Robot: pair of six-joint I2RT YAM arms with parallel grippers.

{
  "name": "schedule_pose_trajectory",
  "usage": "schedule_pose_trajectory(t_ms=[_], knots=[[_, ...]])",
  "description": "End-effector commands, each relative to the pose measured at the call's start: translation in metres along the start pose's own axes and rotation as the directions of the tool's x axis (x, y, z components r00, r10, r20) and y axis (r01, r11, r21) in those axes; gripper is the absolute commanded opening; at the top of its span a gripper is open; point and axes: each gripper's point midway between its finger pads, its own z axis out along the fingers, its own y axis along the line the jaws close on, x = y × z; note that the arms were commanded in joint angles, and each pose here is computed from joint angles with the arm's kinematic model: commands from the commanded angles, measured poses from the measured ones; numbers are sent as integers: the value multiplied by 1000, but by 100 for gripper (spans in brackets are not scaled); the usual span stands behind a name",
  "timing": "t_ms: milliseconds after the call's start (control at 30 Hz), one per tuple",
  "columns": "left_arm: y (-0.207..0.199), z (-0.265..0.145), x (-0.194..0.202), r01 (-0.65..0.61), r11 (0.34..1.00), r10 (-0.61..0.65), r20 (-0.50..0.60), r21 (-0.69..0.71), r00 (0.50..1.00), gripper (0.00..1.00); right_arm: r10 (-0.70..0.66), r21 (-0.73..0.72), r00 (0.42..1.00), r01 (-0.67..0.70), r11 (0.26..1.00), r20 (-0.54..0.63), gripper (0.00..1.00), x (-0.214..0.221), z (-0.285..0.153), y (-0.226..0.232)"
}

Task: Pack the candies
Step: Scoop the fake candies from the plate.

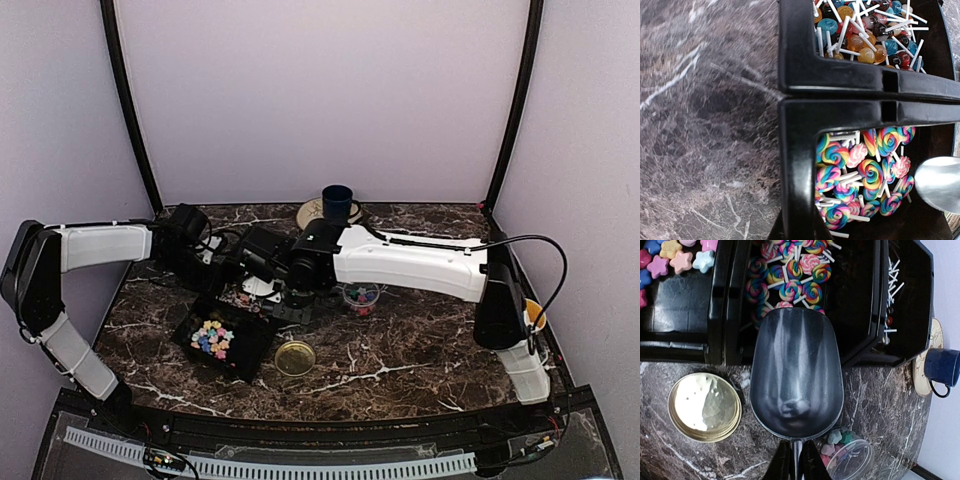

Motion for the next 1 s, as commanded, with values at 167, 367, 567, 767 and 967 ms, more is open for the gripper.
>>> schedule_pose_trajectory(t_ms=[167, 367, 567, 767, 967], knots=[[-22, -43, -58, -76, 997, 78, 173, -20, 982, 0, -41, 113, 998, 46, 993, -48, 0, -8, 24, -15], [-35, -38, -58, -118, 993, 120, 140, -25, 983, 0, -38, 167, 997, 49, 985, -68, 0, -12, 44, -20], [-46, -33, -55, -136, 990, 132, 142, 23, 981, 0, -27, 185, 999, 30, 982, -18, 0, -29, 61, -19], [-56, -32, -52, -146, 985, 130, 165, 89, 978, 0, 16, 147, 994, -32, 989, 110, 0, -50, 69, -10], [-67, -36, -53, -168, 975, 137, 202, 147, 970, 0, 20, 66, 984, -32, 997, 175, 0, -56, 81, 10]])
